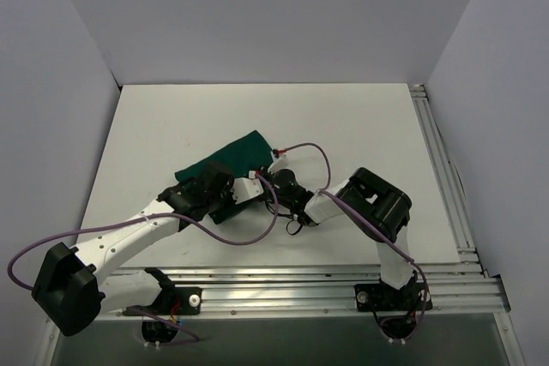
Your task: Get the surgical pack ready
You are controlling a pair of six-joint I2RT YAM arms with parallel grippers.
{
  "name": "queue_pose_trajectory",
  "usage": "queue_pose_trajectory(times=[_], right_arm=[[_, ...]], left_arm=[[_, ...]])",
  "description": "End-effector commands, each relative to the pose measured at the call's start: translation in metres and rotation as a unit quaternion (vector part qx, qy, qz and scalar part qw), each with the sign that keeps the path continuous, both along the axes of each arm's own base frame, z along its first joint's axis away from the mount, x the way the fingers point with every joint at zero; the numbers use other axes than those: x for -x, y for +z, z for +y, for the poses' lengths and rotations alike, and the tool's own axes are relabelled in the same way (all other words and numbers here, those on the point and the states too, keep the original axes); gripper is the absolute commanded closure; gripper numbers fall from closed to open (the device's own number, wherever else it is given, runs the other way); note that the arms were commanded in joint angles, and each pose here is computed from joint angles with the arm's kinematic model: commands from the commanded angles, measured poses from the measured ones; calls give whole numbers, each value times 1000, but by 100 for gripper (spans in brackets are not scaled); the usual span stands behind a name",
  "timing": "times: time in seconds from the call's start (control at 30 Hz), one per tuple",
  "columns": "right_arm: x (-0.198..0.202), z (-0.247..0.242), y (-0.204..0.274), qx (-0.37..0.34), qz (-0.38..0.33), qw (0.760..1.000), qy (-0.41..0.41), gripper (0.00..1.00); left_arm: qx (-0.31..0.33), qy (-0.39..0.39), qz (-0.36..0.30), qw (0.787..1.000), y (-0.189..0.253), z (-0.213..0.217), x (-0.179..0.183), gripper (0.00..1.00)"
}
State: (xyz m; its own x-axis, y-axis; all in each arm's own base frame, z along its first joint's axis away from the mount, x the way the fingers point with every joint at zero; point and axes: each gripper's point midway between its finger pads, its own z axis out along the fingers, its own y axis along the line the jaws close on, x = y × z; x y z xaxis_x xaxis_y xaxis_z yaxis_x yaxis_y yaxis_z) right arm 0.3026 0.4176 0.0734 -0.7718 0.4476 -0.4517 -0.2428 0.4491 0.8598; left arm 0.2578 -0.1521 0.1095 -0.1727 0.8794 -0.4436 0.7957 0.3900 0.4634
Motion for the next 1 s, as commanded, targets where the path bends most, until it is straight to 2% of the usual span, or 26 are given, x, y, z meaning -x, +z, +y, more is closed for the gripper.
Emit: queue_pose_trajectory(times=[0.0,0.47,0.5,0.57,0.6,0.63,0.7,0.83,0.93,0.97], right_arm=[[-33,-26,15,-11,-37,995,-87,100],[-44,-53,9,11,-48,990,-132,100],[-46,-50,13,5,-50,991,-127,100],[-43,-45,14,-1,-49,992,-115,100],[-41,-43,14,-1,-49,993,-111,100],[-39,-43,13,-1,-47,993,-110,100],[-36,-42,12,-2,-43,993,-107,100],[-35,-42,8,-5,-35,994,-108,100],[-30,-37,9,-16,-29,995,-93,100],[-29,-37,8,-17,-29,995,-91,100]], left_arm=[[22,-16,-17,999,12,-7,-1,98],[9,-35,13,999,-1,-6,9,98],[10,-38,15,999,-1,-7,10,94],[14,-44,25,999,0,-9,13,64],[27,-47,23,998,9,-14,11,39],[44,-51,37,997,13,-20,17,32],[62,-52,34,996,32,-27,14,22],[91,-74,37,992,47,-46,11,10],[95,-41,23,994,36,-53,-10,7],[71,-16,20,997,24,-48,-20,7]])
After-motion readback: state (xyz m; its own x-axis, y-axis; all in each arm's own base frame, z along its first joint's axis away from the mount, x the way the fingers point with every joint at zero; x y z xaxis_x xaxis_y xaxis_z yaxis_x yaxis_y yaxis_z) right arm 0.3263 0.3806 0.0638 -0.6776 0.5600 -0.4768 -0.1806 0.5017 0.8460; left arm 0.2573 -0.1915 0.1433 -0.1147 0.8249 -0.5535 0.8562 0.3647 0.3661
